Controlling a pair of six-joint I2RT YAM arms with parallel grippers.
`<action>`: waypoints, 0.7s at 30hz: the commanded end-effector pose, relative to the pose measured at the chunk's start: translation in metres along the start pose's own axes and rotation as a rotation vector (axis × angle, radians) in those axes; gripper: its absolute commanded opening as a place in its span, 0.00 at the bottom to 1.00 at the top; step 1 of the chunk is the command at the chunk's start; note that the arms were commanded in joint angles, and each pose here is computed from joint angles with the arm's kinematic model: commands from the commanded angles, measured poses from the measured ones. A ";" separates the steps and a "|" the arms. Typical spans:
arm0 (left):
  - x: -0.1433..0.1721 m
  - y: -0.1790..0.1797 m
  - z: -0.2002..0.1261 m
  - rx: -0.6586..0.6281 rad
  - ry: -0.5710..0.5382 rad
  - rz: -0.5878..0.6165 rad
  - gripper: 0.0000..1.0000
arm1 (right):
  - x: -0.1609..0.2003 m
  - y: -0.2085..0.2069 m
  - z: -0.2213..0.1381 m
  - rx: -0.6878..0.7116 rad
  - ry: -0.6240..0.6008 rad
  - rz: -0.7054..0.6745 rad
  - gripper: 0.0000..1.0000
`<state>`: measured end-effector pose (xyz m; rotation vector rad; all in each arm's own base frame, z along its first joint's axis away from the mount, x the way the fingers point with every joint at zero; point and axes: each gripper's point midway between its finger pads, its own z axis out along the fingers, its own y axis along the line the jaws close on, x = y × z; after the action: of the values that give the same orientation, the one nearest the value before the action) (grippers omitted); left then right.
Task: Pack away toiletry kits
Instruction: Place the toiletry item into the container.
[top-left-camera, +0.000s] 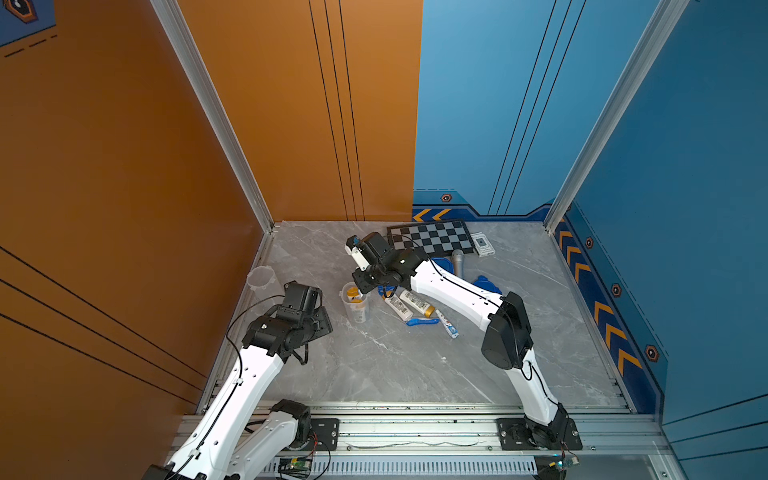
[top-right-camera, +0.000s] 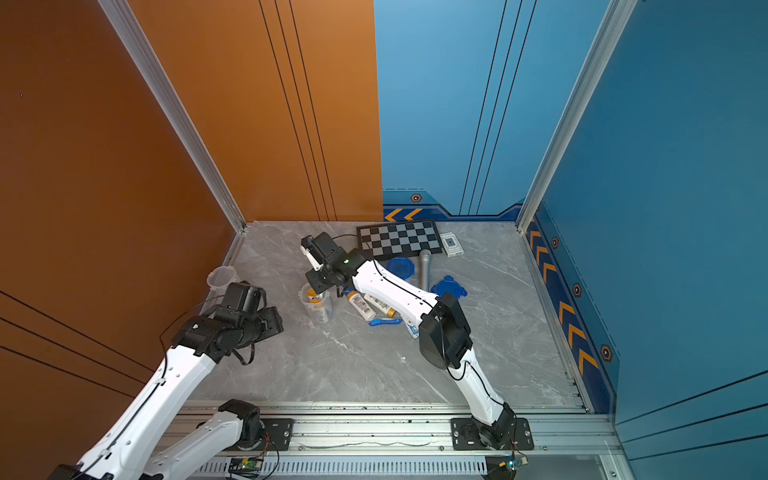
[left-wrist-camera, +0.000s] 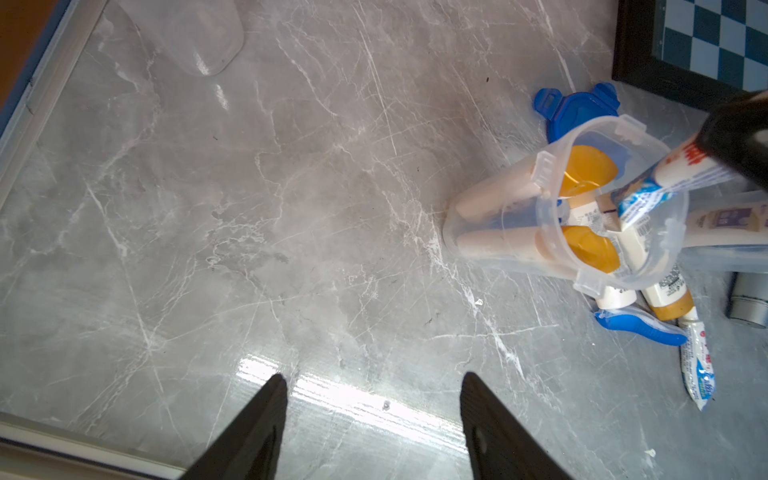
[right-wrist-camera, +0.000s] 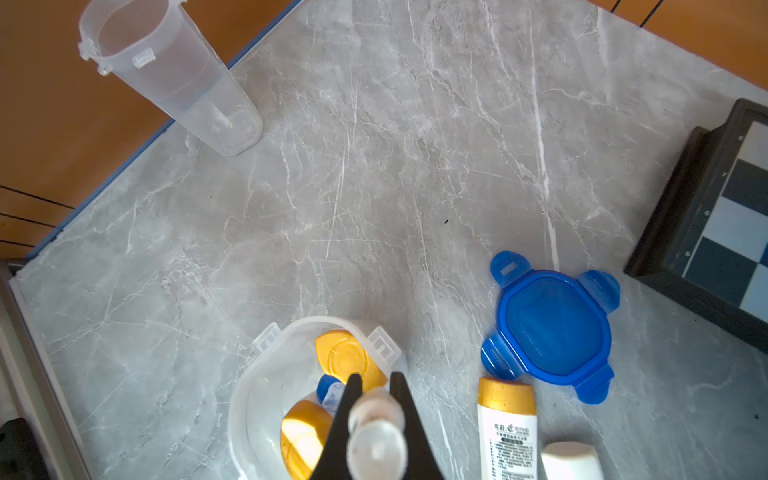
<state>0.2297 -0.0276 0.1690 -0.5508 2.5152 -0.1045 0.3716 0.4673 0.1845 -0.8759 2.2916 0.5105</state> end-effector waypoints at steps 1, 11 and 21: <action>0.003 0.011 -0.001 -0.037 0.011 -0.021 0.68 | -0.002 -0.010 0.000 0.057 -0.002 -0.057 0.00; -0.009 0.008 0.003 -0.016 0.008 -0.020 0.68 | 0.014 0.003 0.004 0.045 0.001 -0.128 0.30; -0.017 0.000 0.006 0.007 0.018 0.010 0.69 | -0.007 -0.002 -0.023 0.039 -0.065 -0.062 0.45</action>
<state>0.2381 -0.0159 0.1620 -0.5831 2.5460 -0.0785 0.3635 0.4652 0.1570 -0.9847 2.2620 0.4148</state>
